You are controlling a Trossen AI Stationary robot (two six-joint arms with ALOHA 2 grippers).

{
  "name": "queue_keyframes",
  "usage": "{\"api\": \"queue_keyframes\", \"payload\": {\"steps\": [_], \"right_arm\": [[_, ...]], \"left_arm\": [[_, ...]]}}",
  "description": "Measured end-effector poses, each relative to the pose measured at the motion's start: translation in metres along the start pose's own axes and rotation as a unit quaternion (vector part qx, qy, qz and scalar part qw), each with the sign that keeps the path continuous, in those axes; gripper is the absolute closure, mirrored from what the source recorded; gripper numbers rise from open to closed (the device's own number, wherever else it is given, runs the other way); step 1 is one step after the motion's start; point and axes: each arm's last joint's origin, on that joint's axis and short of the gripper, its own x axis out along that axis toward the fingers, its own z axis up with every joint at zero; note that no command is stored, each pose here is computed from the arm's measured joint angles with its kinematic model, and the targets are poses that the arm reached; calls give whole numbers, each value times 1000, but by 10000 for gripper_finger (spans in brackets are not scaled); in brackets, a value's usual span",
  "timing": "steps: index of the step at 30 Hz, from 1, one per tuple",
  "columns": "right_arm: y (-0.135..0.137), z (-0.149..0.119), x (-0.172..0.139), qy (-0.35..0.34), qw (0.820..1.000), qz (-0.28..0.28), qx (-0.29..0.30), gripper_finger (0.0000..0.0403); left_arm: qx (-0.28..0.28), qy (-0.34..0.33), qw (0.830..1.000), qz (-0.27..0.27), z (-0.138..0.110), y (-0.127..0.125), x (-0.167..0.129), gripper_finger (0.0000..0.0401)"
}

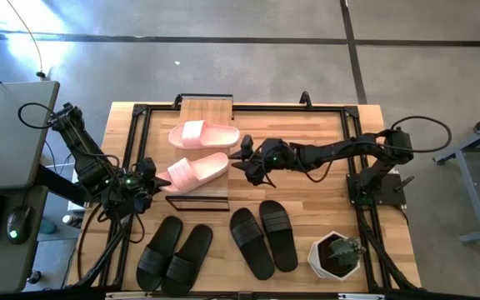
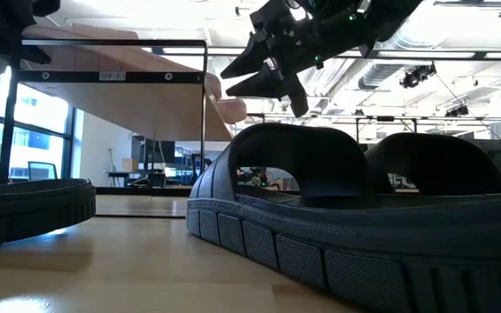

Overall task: Pick and place slides into the shelf
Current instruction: Put the pink slide on the shelf

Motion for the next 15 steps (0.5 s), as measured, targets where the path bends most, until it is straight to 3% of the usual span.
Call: {"api": "queue_keyframes", "payload": {"steps": [4,10,15], "right_arm": [[1,4,0,-18,1000,2,-5,247],[-1,7,0,-41,999,-6,-5,247],[6,7,5,-42,999,7,-6,247]], "left_arm": [[-8,-6,1000,5,2,0,0,364],[-11,-11,1000,6,3,1,0,383],[-13,-13,1000,8,4,1,0,370]]}}
